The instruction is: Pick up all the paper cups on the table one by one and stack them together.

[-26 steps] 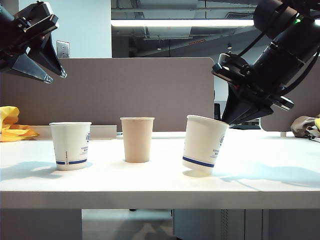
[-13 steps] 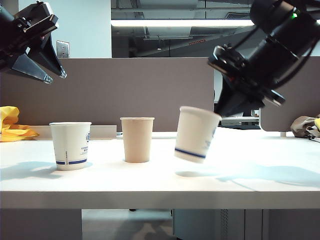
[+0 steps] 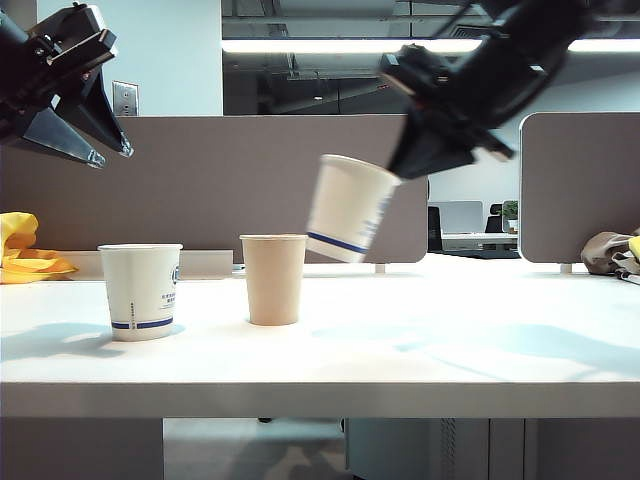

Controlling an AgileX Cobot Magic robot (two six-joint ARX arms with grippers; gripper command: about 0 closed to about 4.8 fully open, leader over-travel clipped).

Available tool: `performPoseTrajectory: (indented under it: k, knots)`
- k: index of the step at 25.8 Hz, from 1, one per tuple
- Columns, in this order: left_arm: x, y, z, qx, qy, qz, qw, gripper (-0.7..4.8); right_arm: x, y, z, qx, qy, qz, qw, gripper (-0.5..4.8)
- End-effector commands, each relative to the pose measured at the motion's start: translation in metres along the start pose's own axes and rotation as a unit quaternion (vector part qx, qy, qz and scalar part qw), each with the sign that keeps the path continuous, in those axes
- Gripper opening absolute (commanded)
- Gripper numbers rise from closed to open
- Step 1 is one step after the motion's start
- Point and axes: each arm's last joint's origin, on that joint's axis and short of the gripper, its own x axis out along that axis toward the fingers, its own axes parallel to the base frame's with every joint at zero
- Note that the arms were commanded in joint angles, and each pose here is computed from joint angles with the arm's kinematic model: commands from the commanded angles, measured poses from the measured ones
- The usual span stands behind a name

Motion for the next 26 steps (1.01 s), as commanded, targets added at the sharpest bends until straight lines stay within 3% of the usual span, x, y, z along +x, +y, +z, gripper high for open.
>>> performPoseTrajectory:
  k: [1,6,9,26]
  knots:
    - [-0.001,-0.001,0.001,0.001,-0.001,-0.002,1.000,1.83,0.008,0.011,0.013,-0.030,0.006,0.010,0.999,-0.04]
    - [-0.001,0.000,0.001,0.003,-0.001,-0.001,1.000,1.83,0.001,0.027,0.064,-0.070,-0.050,0.003,0.996,-0.04]
    - [-0.001,0.000,0.001,0.003,-0.001,0.000,1.000,1.83,-0.002,0.031,0.080,-0.088,-0.053,0.002,0.995,-0.04]
    - [-0.001,0.000,0.001,0.003,-0.001,-0.001,1.000,1.83,0.018,0.025,0.082,-0.085,-0.035,-0.001,0.996,-0.04]
